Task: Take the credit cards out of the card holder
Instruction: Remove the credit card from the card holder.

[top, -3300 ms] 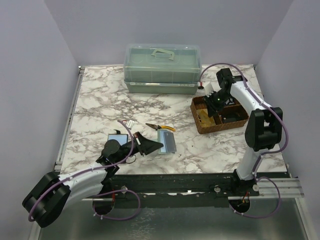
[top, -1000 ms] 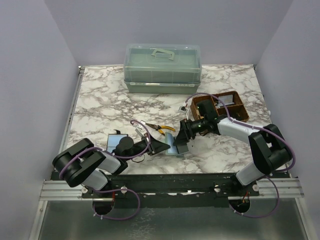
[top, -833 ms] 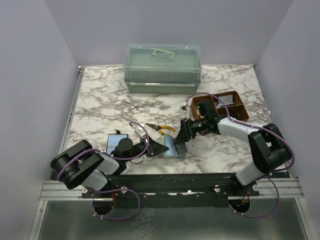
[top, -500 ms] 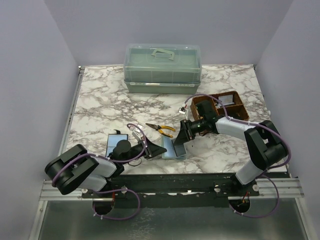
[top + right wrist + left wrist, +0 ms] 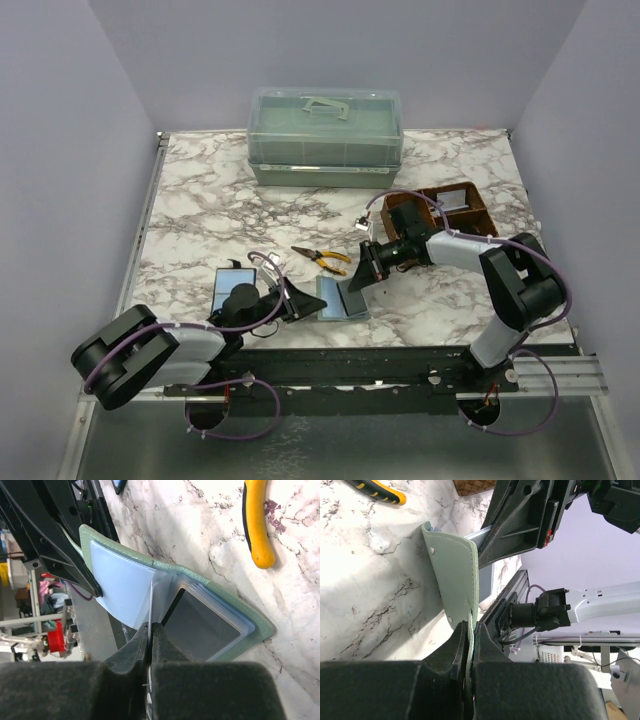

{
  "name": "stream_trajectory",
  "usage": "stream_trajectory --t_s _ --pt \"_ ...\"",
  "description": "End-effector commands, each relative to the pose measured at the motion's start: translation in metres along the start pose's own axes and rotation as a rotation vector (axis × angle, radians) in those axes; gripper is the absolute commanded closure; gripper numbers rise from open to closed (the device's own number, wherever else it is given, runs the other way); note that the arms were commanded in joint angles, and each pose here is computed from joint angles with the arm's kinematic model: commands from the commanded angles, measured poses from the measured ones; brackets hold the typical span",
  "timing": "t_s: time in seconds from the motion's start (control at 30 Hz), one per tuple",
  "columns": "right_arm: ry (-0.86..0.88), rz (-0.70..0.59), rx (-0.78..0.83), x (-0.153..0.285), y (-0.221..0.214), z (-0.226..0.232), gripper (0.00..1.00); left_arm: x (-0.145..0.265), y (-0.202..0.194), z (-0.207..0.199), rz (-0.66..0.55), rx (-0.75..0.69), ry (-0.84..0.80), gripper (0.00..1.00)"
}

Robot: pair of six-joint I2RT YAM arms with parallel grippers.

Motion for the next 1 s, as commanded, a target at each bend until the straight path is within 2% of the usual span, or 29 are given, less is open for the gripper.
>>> stream_trajectory --t_s 0.0,0.03,0.1,0.17,0.27,0.33,0.4,0.53,0.67,0.97 --pt "0.003 0.012 0.002 0.001 0.006 0.001 0.99 0.005 0.002 0.007 -0.031 0.002 0.05 1.0" --pt "0.003 0.01 0.005 0.001 0.006 0.002 1.0 0.009 0.0 0.012 -0.033 0.022 0.072 0.95" --pt "0.013 0.007 0.018 0.002 0.007 0.005 1.0 0.011 0.001 0.014 -0.033 0.051 0.117 0.78" --pt "0.029 0.004 0.035 0.003 0.007 0.008 1.0 0.016 0.008 0.01 -0.052 0.062 0.14 0.67" --pt "0.069 0.012 0.045 0.004 0.006 0.013 1.0 0.029 0.023 0.005 -0.107 0.072 0.22 0.45" --pt "0.103 0.021 0.047 0.005 0.005 0.018 1.0 0.046 0.039 0.0 -0.186 0.054 0.266 0.3" --pt "0.128 0.027 0.052 0.005 0.004 0.021 1.0 0.063 0.049 -0.012 -0.249 0.051 0.245 0.21" --pt "0.176 0.035 0.067 0.008 0.003 0.028 1.0 0.074 0.057 -0.037 -0.32 0.106 0.088 0.17" --pt "0.17 0.025 0.068 0.008 0.004 0.028 1.0 0.061 0.051 -0.047 -0.237 0.09 0.046 0.13" --pt "0.133 0.009 0.051 0.008 0.007 0.019 1.0 0.005 0.062 -0.093 -0.063 -0.075 -0.077 0.16"
Point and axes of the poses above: each gripper's point midway between its finger pads, its own x axis back along the fingers, its own z axis along the line the jaws close on, y = z × x, the point moved 3 cm from there along x, back along the fingers, and after that the axes turned 11 degrees about -x, right-handed, at the moved point
